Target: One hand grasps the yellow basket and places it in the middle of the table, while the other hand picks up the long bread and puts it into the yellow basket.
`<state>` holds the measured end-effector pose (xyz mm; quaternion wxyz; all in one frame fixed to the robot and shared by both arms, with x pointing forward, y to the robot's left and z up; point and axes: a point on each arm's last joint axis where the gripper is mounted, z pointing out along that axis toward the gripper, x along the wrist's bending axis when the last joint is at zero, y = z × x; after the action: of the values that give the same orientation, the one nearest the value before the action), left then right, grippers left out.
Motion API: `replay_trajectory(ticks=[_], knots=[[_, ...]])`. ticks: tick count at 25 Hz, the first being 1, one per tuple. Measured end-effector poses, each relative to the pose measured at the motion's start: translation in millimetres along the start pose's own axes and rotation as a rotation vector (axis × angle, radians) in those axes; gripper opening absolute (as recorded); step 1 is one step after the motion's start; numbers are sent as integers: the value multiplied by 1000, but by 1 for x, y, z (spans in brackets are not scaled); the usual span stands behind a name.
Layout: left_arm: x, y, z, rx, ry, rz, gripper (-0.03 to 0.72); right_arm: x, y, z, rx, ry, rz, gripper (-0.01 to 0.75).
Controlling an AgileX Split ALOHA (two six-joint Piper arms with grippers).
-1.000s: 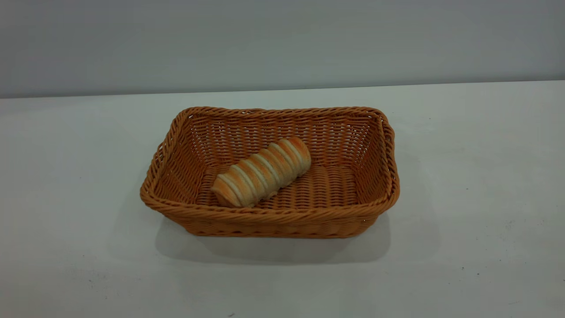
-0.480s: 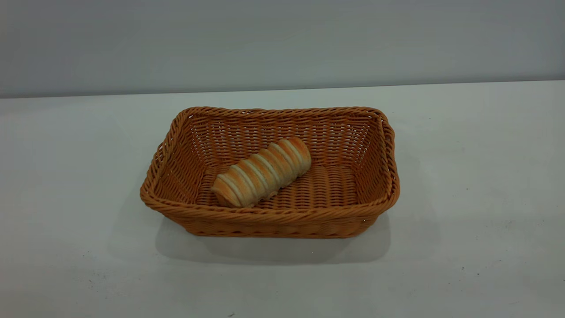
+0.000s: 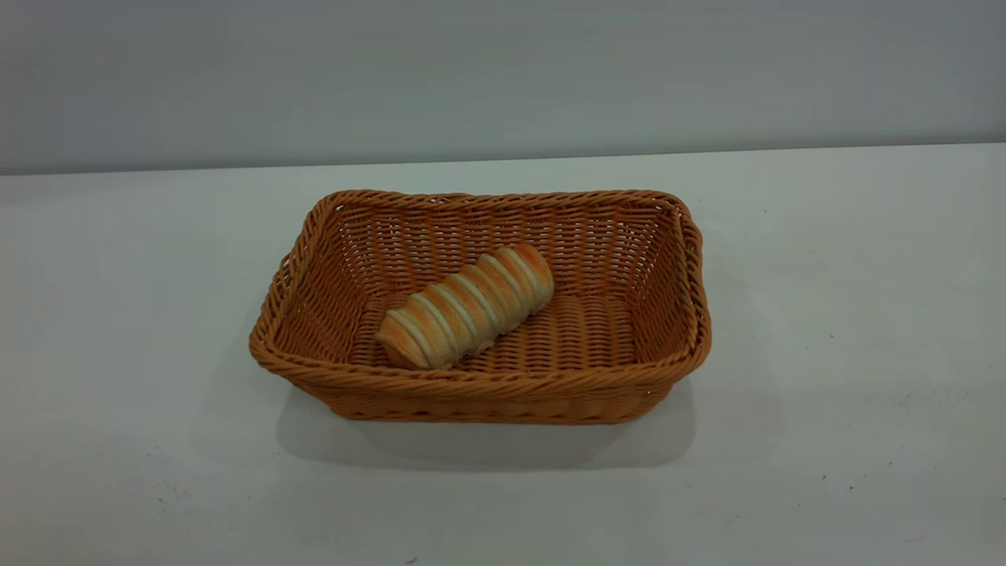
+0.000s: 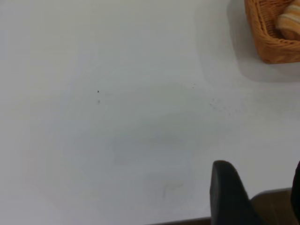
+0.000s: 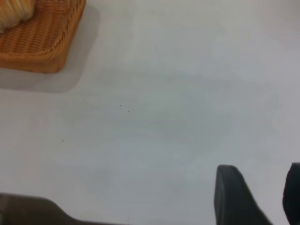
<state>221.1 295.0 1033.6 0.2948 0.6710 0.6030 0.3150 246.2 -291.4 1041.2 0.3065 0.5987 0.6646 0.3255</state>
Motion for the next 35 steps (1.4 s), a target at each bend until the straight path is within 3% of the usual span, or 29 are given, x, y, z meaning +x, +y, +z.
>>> replay_trajectory(ticks=[14, 35], knots=[[1, 0, 0, -3, -34, 26, 396, 0, 0, 0, -1, 40, -30, 243], [1, 0, 0, -3, -34, 27, 396, 0, 0, 0, -1, 20, -13, 243]])
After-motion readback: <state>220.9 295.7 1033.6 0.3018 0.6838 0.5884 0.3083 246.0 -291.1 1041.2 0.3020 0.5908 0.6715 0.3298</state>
